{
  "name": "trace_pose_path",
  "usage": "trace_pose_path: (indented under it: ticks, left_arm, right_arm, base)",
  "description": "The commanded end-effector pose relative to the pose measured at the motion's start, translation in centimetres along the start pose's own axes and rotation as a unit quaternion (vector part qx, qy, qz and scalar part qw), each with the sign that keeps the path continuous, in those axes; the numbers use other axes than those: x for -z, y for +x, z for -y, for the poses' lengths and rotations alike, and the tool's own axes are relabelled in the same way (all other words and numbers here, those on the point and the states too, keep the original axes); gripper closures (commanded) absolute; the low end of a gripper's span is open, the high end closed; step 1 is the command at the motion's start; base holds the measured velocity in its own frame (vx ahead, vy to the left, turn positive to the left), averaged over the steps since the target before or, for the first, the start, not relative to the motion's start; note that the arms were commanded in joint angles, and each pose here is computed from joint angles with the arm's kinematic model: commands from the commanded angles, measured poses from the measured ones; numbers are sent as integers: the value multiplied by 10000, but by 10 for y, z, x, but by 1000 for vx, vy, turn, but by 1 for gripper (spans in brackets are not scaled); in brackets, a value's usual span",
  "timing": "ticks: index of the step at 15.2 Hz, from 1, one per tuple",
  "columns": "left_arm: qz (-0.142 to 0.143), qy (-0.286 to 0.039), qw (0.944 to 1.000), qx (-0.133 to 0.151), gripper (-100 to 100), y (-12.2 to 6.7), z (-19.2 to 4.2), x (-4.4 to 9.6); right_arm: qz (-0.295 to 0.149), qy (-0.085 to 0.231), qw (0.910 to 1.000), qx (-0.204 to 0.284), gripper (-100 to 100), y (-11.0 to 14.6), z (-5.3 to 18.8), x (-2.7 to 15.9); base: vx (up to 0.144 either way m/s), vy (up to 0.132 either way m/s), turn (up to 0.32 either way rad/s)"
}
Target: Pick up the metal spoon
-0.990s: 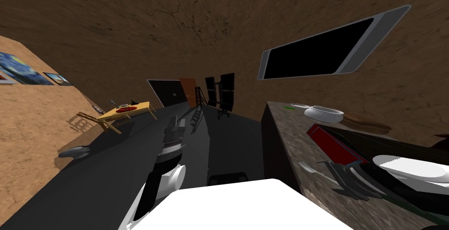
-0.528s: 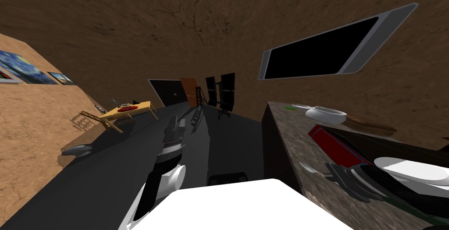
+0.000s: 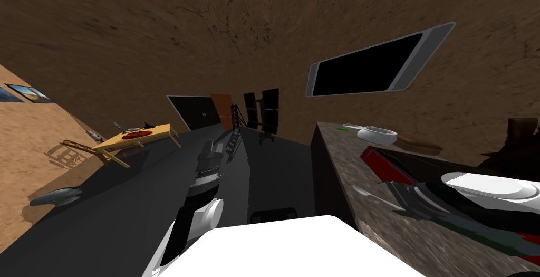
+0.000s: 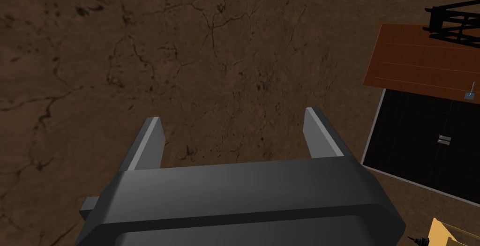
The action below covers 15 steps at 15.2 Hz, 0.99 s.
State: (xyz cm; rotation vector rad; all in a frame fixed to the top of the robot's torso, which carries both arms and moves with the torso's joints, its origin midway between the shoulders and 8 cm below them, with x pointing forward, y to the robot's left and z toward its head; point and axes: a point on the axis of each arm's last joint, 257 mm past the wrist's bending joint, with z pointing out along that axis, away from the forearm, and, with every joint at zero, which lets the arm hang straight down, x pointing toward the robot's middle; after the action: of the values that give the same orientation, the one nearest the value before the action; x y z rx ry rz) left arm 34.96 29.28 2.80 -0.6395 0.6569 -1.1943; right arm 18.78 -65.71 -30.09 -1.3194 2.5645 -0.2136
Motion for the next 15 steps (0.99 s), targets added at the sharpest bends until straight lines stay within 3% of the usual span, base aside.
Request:
trace_pose_path:
  ticks: [1,5,6,7,8,10,12,13,15]
  left_arm:
    - [0,0,10000,0,0,0,0,0]
    - [0,0,10000,0,0,0,0,0]
    - [0,0,10000,0,0,0,0,0]
    - [0,0,10000,0,0,0,0,0]
    - [0,1,10000,0,0,0,0,0]
    - [-1,1,10000,1,0,0,0,0]
    - [-1,1,10000,1,0,0,0,0]
    - [-1,1,10000,1,0,0,0,0]
    - [0,0,10000,0,0,0,0,0]
  right_arm:
    - [-31,149,9999,-7,-100,3,15,7]
    - [-152,407,9990,-37,-100,11,40,21]
    - [-291,323,9990,-45,-100,23,30,19]
    - [-300,287,9991,-47,-100,24,26,17]
    - [-269,33,9996,-36,-100,25,-2,3]
    - [-169,-106,9998,17,-100,18,-17,-5]
    - [-81,-147,9998,62,-100,10,-20,-8]
    - [-138,-115,9998,28,-100,14,-16,-6]
    - [-176,-98,9998,-44,-100,26,-30,-17]
  base:
    - [21,1,-59]
    - [9,1,-103]
    - [-23,-2,-145]
    - [-46,-7,-109]
    - [-76,-16,90]
    - [-78,-44,219]
    - [-48,-45,187]
    - [-21,-23,49]
    - [27,-2,108]
